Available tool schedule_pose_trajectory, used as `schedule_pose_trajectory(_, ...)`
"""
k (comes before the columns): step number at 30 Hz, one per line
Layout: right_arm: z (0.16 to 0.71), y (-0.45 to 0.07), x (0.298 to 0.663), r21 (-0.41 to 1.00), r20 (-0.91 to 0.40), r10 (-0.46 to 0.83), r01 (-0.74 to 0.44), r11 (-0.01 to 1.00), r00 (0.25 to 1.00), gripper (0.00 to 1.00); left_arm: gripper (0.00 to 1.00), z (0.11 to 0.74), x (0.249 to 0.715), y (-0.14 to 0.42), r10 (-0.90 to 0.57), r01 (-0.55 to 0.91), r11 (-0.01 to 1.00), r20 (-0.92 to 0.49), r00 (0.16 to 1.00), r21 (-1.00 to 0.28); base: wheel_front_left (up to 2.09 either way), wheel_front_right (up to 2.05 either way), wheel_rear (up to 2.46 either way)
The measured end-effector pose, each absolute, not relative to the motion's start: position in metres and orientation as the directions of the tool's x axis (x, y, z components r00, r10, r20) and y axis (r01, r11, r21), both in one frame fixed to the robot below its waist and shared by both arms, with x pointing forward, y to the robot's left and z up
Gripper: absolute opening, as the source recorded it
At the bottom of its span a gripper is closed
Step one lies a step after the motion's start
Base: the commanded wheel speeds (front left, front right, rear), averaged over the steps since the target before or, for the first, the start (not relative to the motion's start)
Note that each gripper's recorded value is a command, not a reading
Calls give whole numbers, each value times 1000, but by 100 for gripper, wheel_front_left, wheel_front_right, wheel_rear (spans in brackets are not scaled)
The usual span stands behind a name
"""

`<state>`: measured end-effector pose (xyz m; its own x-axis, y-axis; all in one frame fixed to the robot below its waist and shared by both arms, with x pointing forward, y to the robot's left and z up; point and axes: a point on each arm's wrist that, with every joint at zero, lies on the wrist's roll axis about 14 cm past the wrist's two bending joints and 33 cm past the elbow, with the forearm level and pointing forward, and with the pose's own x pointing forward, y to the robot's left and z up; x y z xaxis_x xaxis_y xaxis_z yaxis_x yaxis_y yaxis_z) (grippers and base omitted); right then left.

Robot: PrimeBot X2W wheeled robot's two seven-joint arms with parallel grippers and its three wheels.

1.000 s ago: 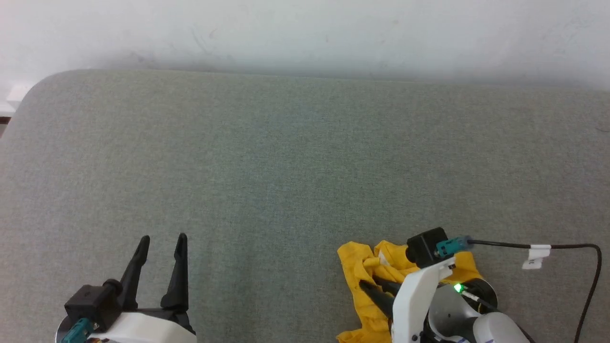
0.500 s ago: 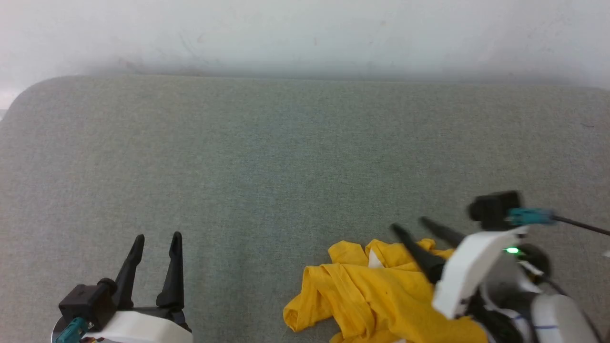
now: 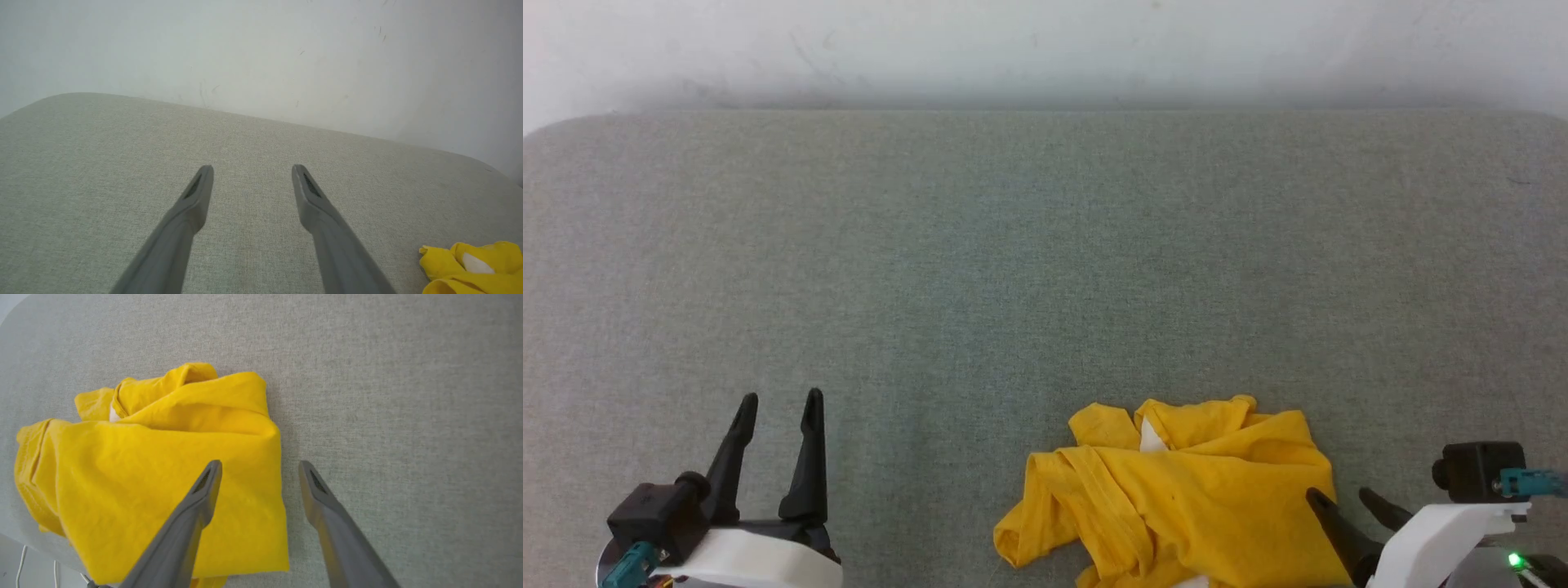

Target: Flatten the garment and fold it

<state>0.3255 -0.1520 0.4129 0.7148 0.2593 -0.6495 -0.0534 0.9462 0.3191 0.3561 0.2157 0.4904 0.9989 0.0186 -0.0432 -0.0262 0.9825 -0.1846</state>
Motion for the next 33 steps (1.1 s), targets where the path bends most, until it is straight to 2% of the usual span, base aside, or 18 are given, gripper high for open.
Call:
schedule_pose_trajectory(8, 381, -139, 316, 351, -713, 297, -43, 935, 635, 100, 100, 491, 356, 219, 19, -27, 985, -49, 999, -171, 0, 0, 0)
schedule_pose_trajectory(12, 376, -129, 323, 375, -714, 329, -59, 925, 618, 100, 100, 497, 358, 221, 18, -23, 986, -35, 999, -162, 0, 0, 0)
schedule_pose_trajectory(13, 375, -128, 325, 377, -712, 330, -60, 924, 619, 68, 100, 498, 358, 221, 17, -22, 986, -33, 999, -163, 0, 0, 0)
schedule_pose_trajectory(14, 375, -128, 327, 373, -710, 328, -62, 926, 622, 0, 100, 499, 358, 220, 15, -20, 986, -29, 999, -163, 0, 0, 0)
schedule_pose_trajectory(21, 382, -130, 334, 364, -689, 317, -67, 929, 652, 0, 100, 508, 361, 212, -10, 9, 986, -1, 1000, -167, 0, 0, 0)
schedule_pose_trajectory(29, 423, -164, 369, 255, -599, 194, -44, 966, 777, 0, 100, 516, 372, 193, -72, 76, 982, 27, 997, -173, 0, 0, 0)
schedule_pose_trajectory(33, 441, -183, 385, 184, -570, 129, -27, 983, 812, 0, 100, 516, 379, 184, -112, 114, 979, 25, 993, -166, 0, 0, 0)
